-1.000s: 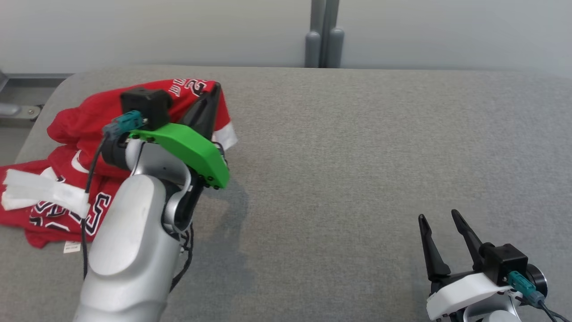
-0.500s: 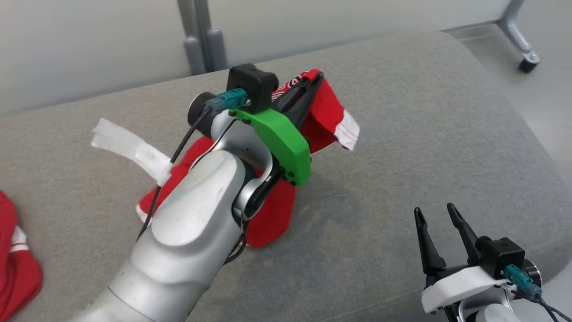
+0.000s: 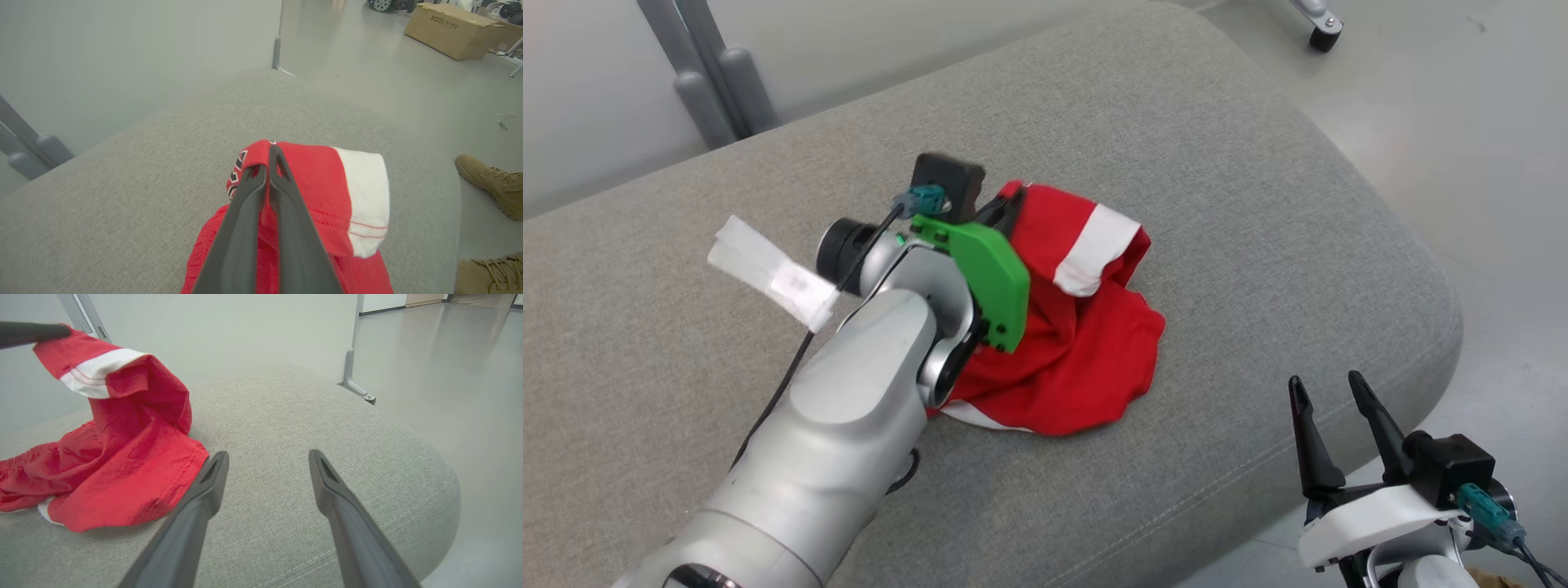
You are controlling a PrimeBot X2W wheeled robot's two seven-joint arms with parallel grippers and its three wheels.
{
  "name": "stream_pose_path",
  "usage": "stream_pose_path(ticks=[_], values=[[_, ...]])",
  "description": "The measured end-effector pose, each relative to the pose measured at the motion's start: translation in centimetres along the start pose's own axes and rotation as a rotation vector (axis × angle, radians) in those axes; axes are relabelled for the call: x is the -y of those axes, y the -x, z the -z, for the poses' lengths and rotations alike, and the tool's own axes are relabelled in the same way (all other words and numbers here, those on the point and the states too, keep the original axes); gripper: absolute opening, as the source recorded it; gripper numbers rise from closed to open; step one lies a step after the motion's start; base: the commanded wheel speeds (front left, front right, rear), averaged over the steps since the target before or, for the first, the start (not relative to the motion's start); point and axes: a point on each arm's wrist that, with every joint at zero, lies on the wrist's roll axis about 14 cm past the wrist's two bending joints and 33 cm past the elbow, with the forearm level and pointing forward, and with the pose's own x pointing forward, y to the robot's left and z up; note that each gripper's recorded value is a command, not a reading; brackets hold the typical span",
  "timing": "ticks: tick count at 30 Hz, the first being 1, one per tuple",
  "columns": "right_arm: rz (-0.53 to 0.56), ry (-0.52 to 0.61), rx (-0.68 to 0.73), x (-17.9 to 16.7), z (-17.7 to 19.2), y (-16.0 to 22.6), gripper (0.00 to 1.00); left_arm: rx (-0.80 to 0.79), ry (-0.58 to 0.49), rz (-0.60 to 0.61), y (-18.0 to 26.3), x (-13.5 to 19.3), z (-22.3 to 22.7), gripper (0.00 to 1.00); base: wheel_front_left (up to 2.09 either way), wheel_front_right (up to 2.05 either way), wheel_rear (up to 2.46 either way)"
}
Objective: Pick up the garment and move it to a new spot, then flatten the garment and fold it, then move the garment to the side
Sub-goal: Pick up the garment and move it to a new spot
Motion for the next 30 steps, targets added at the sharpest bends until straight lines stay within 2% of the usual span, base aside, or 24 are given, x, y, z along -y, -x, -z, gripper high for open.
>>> stream_pose_path(ticks=[4, 7, 16, 21, 23, 24, 30], values=[[-0.014, 0.004, -0.015, -0.5, 0.4, -0.5, 1.00, -0.169, 0.020, -0.107, 1.8, -4.1, 6.7, 0.00, 0.00, 0.00, 0.00], [-0.042, 0.006, -0.016, -1.4, 0.5, -1.1, 1.00, -0.249, 0.038, -0.177, 3.9, -6.5, 10.1, 0.00, 0.00, 0.00, 0.00], [-0.154, 0.020, -0.017, -4.9, 0.8, -2.9, 1.00, -0.278, 0.078, -0.361, 8.8, -11.5, 12.3, 0.00, 0.00, 0.00, 0.00], [-0.207, 0.023, -0.011, -6.6, 0.7, -3.4, 1.00, -0.284, 0.103, -0.431, 11.1, -12.8, 12.8, 0.00, 0.00, 0.00, 0.00], [-0.226, 0.023, -0.007, -7.2, 0.6, -3.6, 1.00, -0.266, 0.121, -0.446, 11.7, -13.0, 12.6, 0.53, 0.00, 0.00, 0.00], [-0.235, 0.024, -0.005, -7.4, 0.6, -3.6, 1.00, -0.256, 0.127, -0.453, 12.0, -13.1, 12.4, 1.00, 0.00, 0.00, 0.00], [-0.283, 0.030, 0.014, -8.8, 0.1, -3.6, 1.00, -0.108, 0.181, -0.494, 13.4, -13.4, 10.6, 1.00, 0.00, 0.00, 0.00]])
